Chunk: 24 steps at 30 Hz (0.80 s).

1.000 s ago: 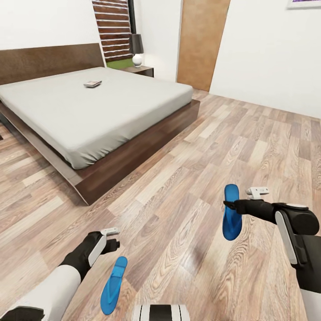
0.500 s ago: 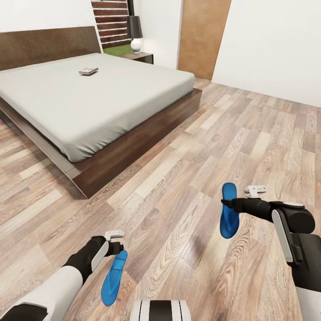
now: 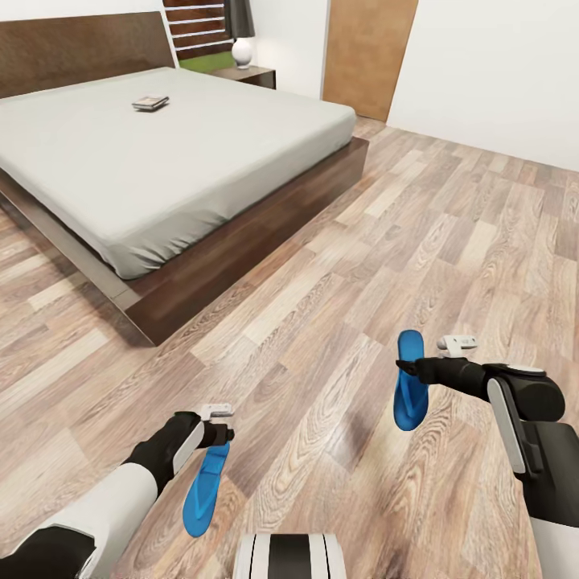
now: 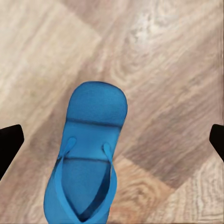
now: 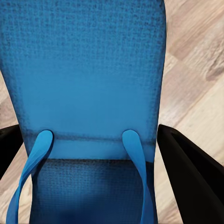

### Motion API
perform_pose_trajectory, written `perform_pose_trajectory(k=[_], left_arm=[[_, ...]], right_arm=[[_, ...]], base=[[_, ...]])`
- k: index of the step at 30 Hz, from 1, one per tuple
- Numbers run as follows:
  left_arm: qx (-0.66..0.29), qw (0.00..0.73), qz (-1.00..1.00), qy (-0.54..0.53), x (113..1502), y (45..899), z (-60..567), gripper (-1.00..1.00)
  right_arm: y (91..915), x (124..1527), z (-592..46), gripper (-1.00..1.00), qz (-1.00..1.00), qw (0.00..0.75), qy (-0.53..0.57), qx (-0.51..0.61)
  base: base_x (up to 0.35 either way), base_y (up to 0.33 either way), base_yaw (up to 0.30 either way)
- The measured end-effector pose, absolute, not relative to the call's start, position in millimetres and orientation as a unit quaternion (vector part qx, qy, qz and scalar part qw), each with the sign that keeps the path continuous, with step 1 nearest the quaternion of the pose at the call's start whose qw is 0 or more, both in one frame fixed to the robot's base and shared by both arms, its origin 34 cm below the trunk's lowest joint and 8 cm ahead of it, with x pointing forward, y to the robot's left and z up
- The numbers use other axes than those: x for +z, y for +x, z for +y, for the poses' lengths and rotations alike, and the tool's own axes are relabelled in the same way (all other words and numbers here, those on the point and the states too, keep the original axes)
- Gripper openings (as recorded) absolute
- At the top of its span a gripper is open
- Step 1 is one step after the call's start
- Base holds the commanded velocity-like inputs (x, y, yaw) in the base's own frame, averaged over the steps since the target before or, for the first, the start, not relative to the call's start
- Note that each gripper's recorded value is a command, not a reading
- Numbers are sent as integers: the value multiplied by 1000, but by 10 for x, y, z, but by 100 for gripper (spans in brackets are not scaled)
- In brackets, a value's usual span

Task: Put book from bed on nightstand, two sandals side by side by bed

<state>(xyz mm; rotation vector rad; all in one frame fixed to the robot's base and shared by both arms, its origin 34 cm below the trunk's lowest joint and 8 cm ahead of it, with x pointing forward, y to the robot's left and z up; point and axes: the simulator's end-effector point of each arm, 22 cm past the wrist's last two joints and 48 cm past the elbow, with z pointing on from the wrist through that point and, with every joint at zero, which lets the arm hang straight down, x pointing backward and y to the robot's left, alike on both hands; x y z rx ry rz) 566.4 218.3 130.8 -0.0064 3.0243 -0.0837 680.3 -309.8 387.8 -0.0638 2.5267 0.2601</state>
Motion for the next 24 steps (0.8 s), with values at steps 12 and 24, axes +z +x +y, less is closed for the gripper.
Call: perform_pose_trajectory(k=[12, 24], left_arm=[[-12, 49, 997, 60, 1318, 5633, 2113, 100], [-11, 41, 998, 54, 1271, 5581, 2164, 100]], right_arm=[[6803, 3872, -2985, -100, 948, 297, -21, 112], [6794, 3821, -2959, -100, 949, 293, -20, 115]], base=[[-8, 13, -36], [-32, 87, -188]])
